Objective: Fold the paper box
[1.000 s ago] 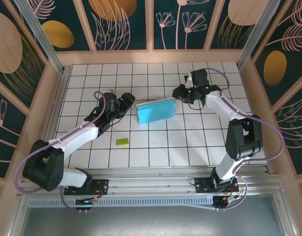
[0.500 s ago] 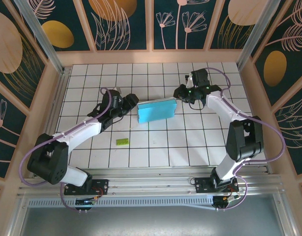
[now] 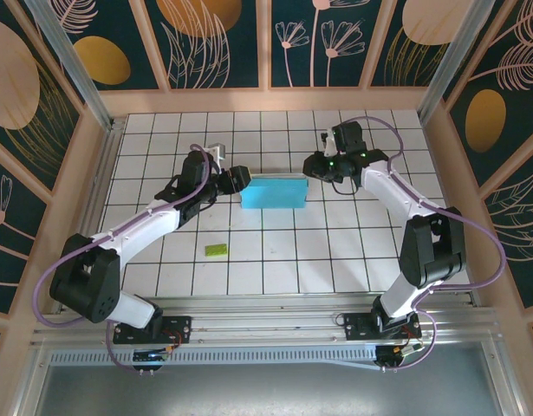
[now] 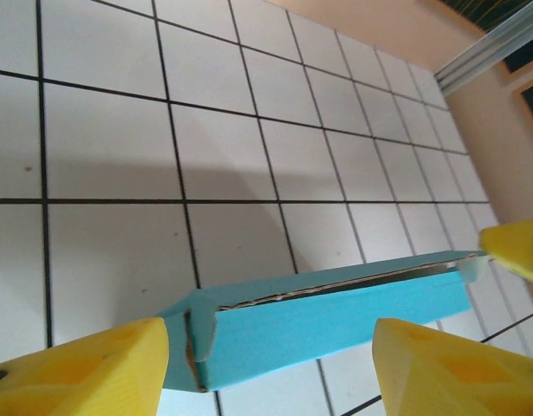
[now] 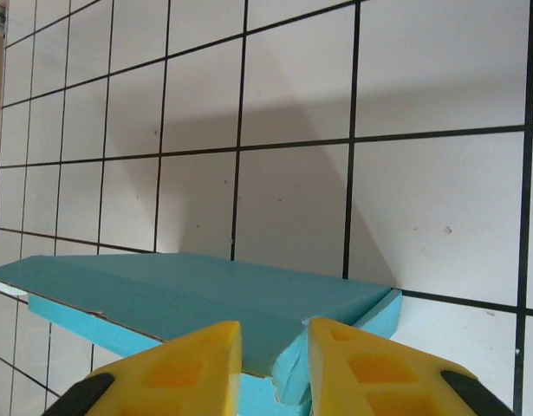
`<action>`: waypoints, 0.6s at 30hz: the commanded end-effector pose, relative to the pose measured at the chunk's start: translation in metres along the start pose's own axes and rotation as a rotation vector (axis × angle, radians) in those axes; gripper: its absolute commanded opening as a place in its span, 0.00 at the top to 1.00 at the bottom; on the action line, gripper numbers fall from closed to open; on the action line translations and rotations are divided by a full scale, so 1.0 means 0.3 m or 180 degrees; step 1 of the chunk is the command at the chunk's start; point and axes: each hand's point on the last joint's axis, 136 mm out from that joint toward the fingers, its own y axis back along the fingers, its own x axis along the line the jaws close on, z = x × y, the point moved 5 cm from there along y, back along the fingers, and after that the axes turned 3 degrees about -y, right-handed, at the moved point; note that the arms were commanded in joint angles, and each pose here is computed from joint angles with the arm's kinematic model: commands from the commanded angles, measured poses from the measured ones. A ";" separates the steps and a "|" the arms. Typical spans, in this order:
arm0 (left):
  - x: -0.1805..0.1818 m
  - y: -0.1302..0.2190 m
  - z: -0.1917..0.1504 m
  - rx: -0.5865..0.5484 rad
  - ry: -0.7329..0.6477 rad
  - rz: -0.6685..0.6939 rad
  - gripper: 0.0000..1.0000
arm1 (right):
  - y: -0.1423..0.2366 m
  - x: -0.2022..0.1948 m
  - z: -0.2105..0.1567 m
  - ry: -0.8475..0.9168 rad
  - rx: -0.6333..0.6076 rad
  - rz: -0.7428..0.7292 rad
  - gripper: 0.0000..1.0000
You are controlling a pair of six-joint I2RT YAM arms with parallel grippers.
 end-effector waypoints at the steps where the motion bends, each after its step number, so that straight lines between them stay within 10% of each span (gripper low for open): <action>1: -0.002 0.006 0.035 -0.0030 -0.0312 0.0195 0.36 | 0.035 0.028 0.039 0.0154 -0.0133 -0.0076 0.72; 18: -0.007 -0.024 0.029 0.0272 -0.0356 0.0246 0.49 | 0.033 0.003 -0.043 0.0318 -0.0064 -0.0375 0.79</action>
